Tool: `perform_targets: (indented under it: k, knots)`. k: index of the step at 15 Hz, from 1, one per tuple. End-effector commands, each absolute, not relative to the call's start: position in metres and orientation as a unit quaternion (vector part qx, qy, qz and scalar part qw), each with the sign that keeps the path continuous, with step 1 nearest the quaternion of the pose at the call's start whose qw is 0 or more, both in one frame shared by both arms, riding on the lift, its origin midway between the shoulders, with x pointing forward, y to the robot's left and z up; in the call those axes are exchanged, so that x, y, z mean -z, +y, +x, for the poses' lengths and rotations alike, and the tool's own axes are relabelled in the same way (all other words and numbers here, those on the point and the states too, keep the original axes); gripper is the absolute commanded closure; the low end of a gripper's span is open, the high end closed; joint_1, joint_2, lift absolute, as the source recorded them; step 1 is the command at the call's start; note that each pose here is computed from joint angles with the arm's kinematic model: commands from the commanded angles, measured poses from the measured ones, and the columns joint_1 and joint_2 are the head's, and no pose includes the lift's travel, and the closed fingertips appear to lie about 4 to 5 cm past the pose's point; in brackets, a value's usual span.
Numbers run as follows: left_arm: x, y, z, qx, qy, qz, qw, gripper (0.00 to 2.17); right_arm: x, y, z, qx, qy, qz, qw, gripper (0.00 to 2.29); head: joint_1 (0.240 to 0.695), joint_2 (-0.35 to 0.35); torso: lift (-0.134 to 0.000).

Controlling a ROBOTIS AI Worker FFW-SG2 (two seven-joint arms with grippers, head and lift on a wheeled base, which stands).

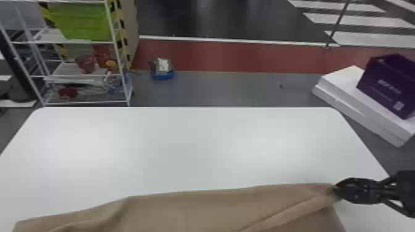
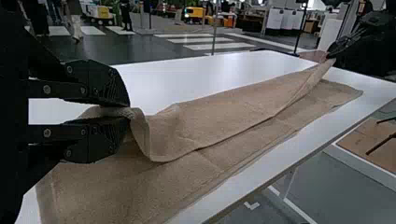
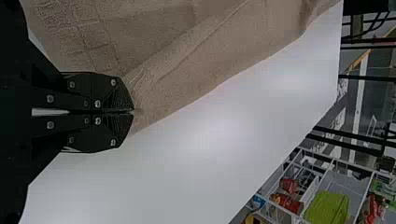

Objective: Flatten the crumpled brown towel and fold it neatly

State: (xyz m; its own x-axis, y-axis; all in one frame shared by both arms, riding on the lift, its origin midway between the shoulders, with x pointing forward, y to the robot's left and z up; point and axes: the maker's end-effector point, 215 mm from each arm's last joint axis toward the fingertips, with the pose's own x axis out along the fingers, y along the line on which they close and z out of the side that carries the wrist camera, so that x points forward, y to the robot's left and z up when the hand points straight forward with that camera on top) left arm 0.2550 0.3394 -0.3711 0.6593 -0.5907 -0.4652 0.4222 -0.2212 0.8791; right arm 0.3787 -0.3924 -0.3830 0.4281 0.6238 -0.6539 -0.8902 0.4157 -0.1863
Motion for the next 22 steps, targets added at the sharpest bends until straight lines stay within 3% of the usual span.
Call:
perform_targets:
  k: [1, 8, 15, 22]
  knots:
    - [0.371, 0.345, 0.256, 0.405, -0.058, 0.669, 0.620, 0.98, 0.383, -0.395, 0.376, -0.472, 0.253, -0.263, 0.802, 1.12, 0.695, -0.099, -0.124]
    - [0.367, 0.366, 0.250, 0.389, -0.037, 0.677, 0.624, 0.98, 0.367, -0.406, 0.378, -0.460, 0.240, -0.259, 0.814, 1.12, 0.695, -0.085, -0.124]
    - [0.384, 0.365, 0.238, 0.411, -0.020, 0.678, 0.609, 0.98, 0.396, -0.414, 0.351, -0.471, 0.270, -0.273, 0.795, 1.12, 0.695, -0.089, -0.124]
    - [0.398, 0.370, 0.230, 0.430, -0.003, 0.682, 0.592, 0.98, 0.413, -0.424, 0.349, -0.470, 0.289, -0.278, 0.786, 1.12, 0.695, -0.116, -0.124]
